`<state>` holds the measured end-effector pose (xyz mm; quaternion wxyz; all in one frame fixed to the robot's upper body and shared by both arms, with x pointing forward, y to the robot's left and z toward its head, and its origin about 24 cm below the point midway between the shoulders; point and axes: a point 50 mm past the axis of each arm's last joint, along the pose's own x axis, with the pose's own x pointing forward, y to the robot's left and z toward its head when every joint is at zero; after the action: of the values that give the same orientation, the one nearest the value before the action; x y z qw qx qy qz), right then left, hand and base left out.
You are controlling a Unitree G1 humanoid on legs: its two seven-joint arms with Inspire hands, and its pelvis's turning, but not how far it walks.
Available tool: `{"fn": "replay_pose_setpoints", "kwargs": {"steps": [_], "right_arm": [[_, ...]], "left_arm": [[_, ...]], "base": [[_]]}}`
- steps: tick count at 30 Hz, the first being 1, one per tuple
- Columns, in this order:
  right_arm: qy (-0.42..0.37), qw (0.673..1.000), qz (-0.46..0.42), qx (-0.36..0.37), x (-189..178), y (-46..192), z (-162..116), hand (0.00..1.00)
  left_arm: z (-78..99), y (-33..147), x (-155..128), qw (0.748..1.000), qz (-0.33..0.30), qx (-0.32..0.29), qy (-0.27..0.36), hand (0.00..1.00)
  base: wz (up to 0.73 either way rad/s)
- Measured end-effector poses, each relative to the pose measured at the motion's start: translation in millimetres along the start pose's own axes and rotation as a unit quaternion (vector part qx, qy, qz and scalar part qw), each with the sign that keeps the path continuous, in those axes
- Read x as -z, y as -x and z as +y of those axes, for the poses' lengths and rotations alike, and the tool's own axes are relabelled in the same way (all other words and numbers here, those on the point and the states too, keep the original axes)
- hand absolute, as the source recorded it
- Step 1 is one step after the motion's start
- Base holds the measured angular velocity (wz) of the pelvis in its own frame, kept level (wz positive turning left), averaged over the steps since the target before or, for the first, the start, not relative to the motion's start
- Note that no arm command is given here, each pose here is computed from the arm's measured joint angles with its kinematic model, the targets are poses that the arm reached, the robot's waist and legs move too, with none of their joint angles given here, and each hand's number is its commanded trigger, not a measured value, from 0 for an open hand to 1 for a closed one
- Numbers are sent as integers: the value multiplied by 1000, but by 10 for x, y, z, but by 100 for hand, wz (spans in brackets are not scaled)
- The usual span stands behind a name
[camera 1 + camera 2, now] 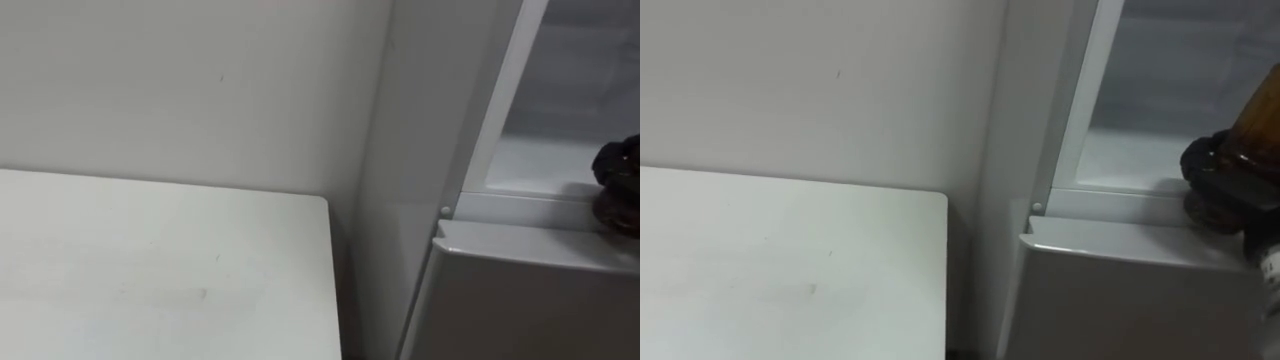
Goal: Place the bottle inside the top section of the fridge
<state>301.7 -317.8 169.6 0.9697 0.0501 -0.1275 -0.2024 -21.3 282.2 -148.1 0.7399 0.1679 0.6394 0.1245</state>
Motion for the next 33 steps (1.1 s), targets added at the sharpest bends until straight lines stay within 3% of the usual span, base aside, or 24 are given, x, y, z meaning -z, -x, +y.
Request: {"fn": "replay_pose_setpoints", "kwargs": {"steps": [17, 29, 33], "right_arm": [[15, 1000, 17, 1, -12, -23, 4, 100], [32, 999, 29, 14, -32, -37, -39, 100], [21, 1000, 7, 6, -172, -121, 83, 100]], "left_arm": [[114, -1, 27, 1000, 5, -23, 4, 0], [131, 39, 199, 999, 26, -26, 8, 0], [129, 38, 192, 999, 25, -25, 8, 0]], "base": [[-2], [0], [-2]]}}
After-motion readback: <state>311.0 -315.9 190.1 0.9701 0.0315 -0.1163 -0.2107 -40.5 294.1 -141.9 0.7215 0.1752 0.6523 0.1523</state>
